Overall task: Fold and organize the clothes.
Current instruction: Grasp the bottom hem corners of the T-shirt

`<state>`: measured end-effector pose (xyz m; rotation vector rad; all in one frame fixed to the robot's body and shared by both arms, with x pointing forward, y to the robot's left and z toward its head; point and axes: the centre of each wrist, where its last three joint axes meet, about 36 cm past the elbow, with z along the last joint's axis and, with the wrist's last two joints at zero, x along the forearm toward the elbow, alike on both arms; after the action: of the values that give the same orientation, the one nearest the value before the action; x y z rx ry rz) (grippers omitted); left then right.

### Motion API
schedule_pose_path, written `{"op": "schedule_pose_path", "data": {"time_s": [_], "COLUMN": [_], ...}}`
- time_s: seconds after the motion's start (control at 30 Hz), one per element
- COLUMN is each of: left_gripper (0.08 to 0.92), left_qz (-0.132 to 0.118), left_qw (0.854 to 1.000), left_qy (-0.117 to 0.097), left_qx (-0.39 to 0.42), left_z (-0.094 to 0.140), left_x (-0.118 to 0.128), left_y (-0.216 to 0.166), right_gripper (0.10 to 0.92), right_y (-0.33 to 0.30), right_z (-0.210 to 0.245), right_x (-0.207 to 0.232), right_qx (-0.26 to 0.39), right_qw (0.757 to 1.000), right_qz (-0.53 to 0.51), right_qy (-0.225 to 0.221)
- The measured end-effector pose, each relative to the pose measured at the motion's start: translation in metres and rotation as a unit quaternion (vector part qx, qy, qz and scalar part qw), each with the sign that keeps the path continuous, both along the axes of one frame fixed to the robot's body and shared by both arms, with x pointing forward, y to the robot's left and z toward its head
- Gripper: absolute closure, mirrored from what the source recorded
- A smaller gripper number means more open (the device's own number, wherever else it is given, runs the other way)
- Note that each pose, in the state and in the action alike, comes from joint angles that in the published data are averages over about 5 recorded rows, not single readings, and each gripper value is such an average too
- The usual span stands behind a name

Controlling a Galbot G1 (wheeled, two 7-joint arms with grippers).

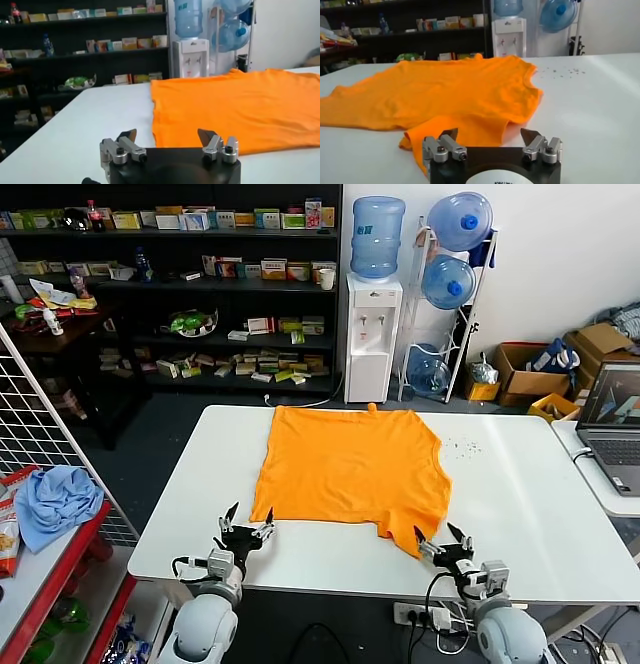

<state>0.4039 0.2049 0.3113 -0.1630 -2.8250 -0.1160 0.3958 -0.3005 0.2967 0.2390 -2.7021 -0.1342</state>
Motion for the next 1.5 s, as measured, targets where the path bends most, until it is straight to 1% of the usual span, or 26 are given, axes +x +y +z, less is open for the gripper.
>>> {"op": "schedule_pose_path", "data": {"time_s": [0.2,0.3,0.43,0.6,0.8,0.93,1.03,1.17,1.5], "left_gripper": [0.177,0.203,0.310,0.449,0.622,0.743,0.830,0.905,0.910], "left_qz": [0.009,0.012,0.013,0.014,0.015,0.015,0.015,0.013,0.014], "left_qw": [0.999,0.998,0.997,0.996,0.996,0.996,0.996,0.996,0.997], "left_qy": [0.037,0.051,0.064,0.072,0.074,0.072,0.070,0.067,0.058], "left_qx": [-0.019,-0.027,-0.035,-0.042,-0.045,-0.047,-0.048,-0.050,-0.053], "left_z": [-0.001,-0.002,-0.003,-0.002,-0.001,-0.001,0.000,0.002,0.008], "left_x": [0.007,0.010,0.010,0.010,0.009,0.007,0.005,0.002,-0.008], "left_y": [0.001,0.002,0.003,0.002,0.003,0.003,0.003,0.003,0.009], "right_gripper": [0.204,0.252,0.369,0.507,0.681,0.802,0.873,0.898,0.898], "right_y": [0.008,0.011,0.016,0.022,0.026,0.027,0.027,0.026,0.019], "right_z": [-0.001,-0.001,0.001,0.005,0.010,0.015,0.021,0.030,0.045], "right_x": [0.006,0.006,0.006,0.004,0.000,-0.003,-0.008,-0.015,-0.035], "right_qx": [0.007,0.008,0.009,0.010,0.009,0.005,0.001,-0.005,-0.018], "right_qw": [1.000,1.000,1.000,1.000,1.000,0.999,0.999,0.999,0.999], "right_qz": [0.002,0.003,0.004,0.007,0.001,-0.005,-0.008,-0.011,-0.020], "right_qy": [0.012,0.016,0.021,0.025,0.030,0.033,0.035,0.035,0.038]}}
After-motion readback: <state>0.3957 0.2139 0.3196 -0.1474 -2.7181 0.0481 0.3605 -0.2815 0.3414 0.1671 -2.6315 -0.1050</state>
